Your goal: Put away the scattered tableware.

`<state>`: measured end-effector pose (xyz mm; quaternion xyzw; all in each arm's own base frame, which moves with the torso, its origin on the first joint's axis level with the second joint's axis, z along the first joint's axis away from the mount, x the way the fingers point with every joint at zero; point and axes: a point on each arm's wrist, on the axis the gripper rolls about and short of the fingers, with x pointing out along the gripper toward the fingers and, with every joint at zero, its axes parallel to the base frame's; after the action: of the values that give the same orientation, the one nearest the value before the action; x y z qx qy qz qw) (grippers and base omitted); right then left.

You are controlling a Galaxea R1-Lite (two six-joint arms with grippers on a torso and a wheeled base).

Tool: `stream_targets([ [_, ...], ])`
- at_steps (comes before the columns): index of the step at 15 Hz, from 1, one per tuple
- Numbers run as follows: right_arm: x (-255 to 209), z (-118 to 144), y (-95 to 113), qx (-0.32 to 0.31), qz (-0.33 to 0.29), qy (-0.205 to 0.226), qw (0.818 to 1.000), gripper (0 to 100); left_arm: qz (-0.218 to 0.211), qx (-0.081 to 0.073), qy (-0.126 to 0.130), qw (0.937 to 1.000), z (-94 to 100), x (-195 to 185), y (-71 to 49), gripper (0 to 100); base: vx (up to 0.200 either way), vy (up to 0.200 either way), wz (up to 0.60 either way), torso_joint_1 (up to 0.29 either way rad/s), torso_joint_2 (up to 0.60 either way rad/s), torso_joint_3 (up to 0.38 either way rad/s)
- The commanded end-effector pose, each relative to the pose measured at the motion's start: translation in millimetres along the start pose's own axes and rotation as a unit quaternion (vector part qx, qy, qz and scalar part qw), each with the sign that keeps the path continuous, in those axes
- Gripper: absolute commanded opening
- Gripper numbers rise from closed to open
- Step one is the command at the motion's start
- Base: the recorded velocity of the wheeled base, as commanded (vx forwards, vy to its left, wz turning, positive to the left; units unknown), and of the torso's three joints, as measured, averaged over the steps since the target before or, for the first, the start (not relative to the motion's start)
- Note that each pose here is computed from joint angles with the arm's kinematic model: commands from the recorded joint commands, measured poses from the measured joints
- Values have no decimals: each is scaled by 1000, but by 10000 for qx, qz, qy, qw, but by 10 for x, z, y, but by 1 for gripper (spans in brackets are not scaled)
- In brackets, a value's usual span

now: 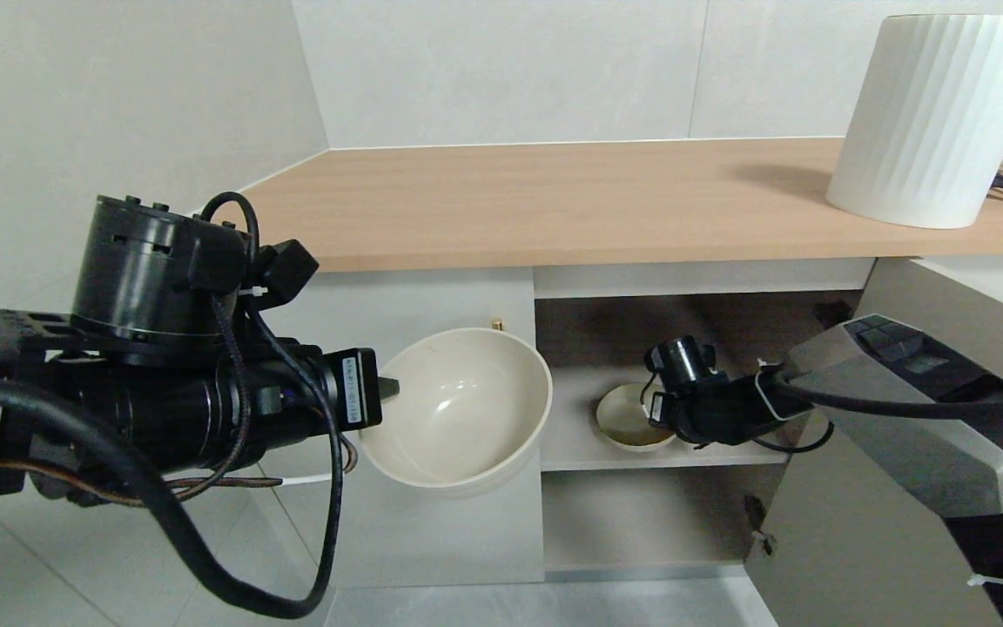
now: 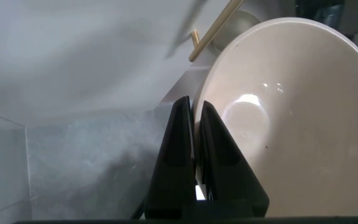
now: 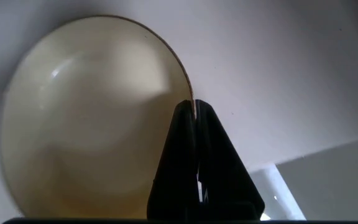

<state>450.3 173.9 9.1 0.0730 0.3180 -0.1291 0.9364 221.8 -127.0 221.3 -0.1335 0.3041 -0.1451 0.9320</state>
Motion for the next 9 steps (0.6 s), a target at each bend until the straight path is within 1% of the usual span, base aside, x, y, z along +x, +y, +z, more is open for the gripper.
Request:
stream_targets([
  [1,105,-57,-1,-8,-48,34,10000,0,8,0,11,10000,-2,8,0,0,0,0,0,0,0,0],
  [3,192,-18,-2,69,-153,-95,9998,0,8,0,11,10000,-2,8,0,0,0,0,0,0,0,0],
  [6,196,1,-2,88,-187,-141,9997,0,11,1,18,10000,-4,13,1,0,0,0,0,0,0,0],
  [7,200,4,-8,100,-207,-148,9996,100,11,1,18,10000,-4,13,1,0,0,0,0,0,0,0],
  [9,120,82,-5,217,-174,-228,9994,100,11,1,18,10000,-4,18,0,0,0,0,0,0,0,0],
])
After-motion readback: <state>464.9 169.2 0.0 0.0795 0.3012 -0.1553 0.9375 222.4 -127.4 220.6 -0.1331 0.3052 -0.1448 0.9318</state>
